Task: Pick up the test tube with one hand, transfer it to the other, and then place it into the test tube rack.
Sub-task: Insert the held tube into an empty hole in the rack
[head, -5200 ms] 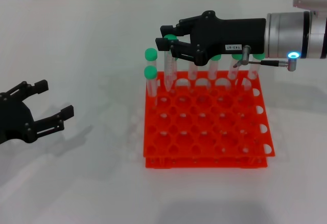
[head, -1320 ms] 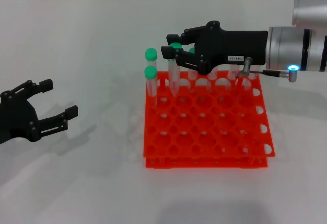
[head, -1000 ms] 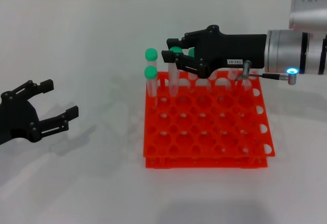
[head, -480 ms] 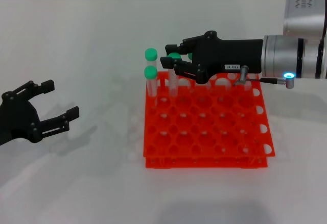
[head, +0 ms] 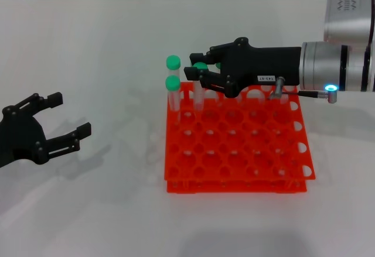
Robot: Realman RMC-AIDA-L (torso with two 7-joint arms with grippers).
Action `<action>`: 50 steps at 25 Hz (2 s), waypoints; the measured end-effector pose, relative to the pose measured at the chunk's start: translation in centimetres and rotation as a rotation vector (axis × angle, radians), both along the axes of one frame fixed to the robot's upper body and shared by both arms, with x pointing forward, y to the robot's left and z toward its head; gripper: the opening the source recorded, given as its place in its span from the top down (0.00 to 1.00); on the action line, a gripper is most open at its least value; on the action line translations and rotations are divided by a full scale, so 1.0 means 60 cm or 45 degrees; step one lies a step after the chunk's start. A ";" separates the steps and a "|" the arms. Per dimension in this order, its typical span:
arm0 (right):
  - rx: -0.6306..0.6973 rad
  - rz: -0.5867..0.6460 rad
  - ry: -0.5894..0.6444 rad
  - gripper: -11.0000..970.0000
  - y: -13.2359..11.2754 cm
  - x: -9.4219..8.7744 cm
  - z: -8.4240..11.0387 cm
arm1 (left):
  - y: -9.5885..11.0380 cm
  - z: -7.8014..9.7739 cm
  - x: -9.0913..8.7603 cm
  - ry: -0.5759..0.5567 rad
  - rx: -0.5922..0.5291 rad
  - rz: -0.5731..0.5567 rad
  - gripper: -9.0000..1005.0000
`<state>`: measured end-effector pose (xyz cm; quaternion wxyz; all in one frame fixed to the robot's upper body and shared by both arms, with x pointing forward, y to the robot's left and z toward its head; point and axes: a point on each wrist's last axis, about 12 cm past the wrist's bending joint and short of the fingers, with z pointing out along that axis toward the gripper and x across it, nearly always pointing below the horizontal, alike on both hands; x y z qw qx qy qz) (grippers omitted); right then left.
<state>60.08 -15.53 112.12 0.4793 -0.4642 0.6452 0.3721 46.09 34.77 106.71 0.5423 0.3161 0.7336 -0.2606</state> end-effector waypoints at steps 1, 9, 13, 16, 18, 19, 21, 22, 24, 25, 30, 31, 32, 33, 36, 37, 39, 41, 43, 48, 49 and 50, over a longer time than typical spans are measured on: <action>0.000 0.000 0.000 0.73 0.000 0.000 0.000 | 0.000 0.000 0.000 0.000 0.000 0.000 0.11; -0.019 0.005 -0.003 0.73 0.004 0.000 -0.002 | 0.000 -0.001 0.000 0.002 -0.001 0.000 0.11; -0.027 0.015 -0.006 0.73 0.007 -0.001 -0.002 | 0.000 -0.002 0.000 0.004 -0.003 0.001 0.11; -0.033 0.018 -0.011 0.73 0.009 0.000 -0.002 | 0.000 -0.001 0.001 0.002 -0.003 0.001 0.11; -0.033 0.019 -0.012 0.73 0.010 0.000 -0.001 | 0.000 0.000 0.002 0.000 -0.003 -0.001 0.11; -0.033 0.019 -0.013 0.73 0.010 0.000 -0.001 | 0.000 0.000 0.002 -0.001 -0.003 -0.002 0.11; -0.034 0.020 -0.014 0.73 0.011 0.001 0.000 | -0.001 0.000 0.003 -0.002 -0.003 -0.002 0.11; -0.035 0.021 -0.014 0.73 0.011 0.001 0.000 | -0.001 0.001 0.003 -0.003 -0.003 -0.002 0.11; -0.036 0.022 -0.014 0.73 0.012 0.002 0.000 | -0.001 0.001 0.004 -0.004 -0.003 -0.002 0.11; -0.036 0.023 -0.013 0.73 0.012 0.002 0.000 | -0.001 0.001 0.004 -0.004 -0.003 -0.002 0.11; -0.041 0.020 -0.018 0.73 0.013 0.003 0.000 | -0.001 0.001 0.005 -0.006 -0.003 -0.003 0.11; -0.041 0.018 -0.020 0.73 0.013 0.003 0.000 | -0.001 0.002 0.005 -0.006 -0.003 -0.003 0.11; -0.041 0.018 -0.020 0.73 0.013 0.003 0.000 | -0.001 0.002 0.005 -0.006 -0.003 -0.003 0.11; -0.042 0.017 -0.023 0.73 0.013 0.004 0.001 | -0.001 0.002 0.005 -0.006 -0.003 -0.003 0.11; -0.041 0.017 -0.024 0.71 0.014 0.004 0.002 | -0.001 0.001 0.005 -0.006 -0.003 -0.003 0.11; -0.041 0.017 -0.024 0.69 0.014 0.004 0.002 | -0.001 0.001 0.005 -0.006 -0.003 -0.002 0.11; -0.041 0.017 -0.024 0.66 0.014 0.004 0.002 | -0.001 0.002 0.005 -0.006 -0.003 -0.001 0.11; -0.041 0.018 -0.025 0.65 0.014 0.004 0.002 | 0.000 0.002 0.005 -0.006 -0.003 -0.001 0.11; -0.037 0.019 -0.024 0.64 0.014 0.003 0.002 | 0.000 0.002 0.005 -0.006 -0.004 -0.001 0.11; -0.004 0.048 -0.028 0.61 0.008 -0.006 0.007 | 0.000 0.002 0.005 -0.006 -0.004 -0.001 0.11; 0.006 0.060 -0.032 0.61 0.004 -0.010 0.009 | 0.000 0.002 0.005 -0.006 -0.004 0.001 0.11; 0.024 0.075 -0.049 0.60 -0.005 -0.019 0.011 | 0.003 0.003 0.004 -0.005 -0.009 0.012 0.11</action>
